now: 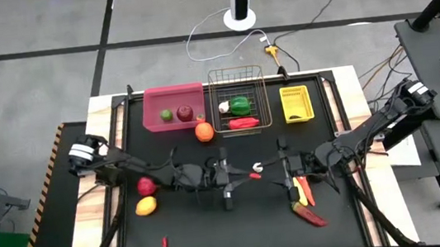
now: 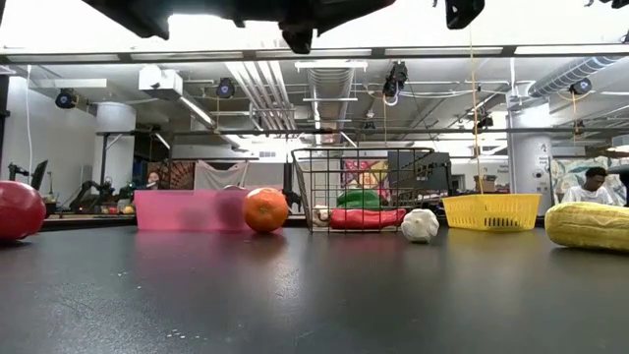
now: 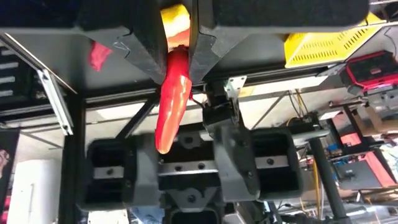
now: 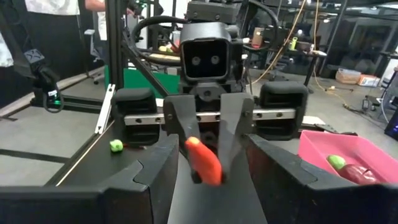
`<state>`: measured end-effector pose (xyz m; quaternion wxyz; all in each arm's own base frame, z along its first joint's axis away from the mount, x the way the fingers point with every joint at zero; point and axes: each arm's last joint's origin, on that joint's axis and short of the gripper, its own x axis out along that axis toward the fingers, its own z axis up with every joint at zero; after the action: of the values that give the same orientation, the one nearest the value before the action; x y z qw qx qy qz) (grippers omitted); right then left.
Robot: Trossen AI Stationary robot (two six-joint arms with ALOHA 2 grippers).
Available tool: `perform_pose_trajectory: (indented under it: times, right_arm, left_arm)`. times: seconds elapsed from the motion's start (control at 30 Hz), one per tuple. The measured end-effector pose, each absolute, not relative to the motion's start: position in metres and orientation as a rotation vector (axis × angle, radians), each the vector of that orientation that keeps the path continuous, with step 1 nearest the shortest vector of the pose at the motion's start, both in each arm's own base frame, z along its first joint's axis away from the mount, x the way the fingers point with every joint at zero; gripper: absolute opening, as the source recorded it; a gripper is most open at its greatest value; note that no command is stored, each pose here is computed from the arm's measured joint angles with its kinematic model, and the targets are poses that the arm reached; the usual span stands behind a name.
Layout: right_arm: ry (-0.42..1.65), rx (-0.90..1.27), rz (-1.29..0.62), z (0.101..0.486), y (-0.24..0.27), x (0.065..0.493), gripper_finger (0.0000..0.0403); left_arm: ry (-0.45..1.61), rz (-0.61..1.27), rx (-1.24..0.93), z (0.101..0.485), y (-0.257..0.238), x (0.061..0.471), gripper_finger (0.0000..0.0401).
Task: Sort produce into baskets
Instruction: Put the small orange chili pepper into the yellow bin
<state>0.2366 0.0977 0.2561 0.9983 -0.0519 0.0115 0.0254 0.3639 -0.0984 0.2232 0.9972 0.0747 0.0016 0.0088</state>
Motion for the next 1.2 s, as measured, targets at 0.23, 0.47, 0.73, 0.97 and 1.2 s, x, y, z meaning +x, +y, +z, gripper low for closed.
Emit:
perform_pose_trajectory:
  times: [0.23, 0.47, 0.73, 0.97, 1.2]
  right_arm:
    - [0.026, -0.114, 0.053, 0.2556, 0.0977, 0.2365, 0.0178]
    - [0.026, -0.120, 0.053, 0.2556, 0.0978, 0.2365, 0.0139]
    - [0.025, -0.135, 0.052, 0.2556, 0.0977, 0.2365, 0.0047]
    - [0.025, -0.144, 0.050, 0.2556, 0.0977, 0.2365, 0.0016]
    - [0.026, -0.143, 0.050, 0.2554, 0.0976, 0.2365, 0.0014]
  left_arm:
    - [-0.004, 0.025, 0.147, 0.2247, -0.0977, 0.3703, 0.0034]
    - [-0.003, 0.024, 0.147, 0.2247, -0.0977, 0.3703, 0.0034]
    - [-0.004, 0.025, 0.146, 0.2247, -0.0975, 0.3704, 0.0034]
    - [-0.002, 0.047, 0.142, 0.2247, -0.0969, 0.3703, 0.0045]
    - [0.050, 0.079, 0.144, 0.2196, -0.0960, 0.3701, 0.0105]
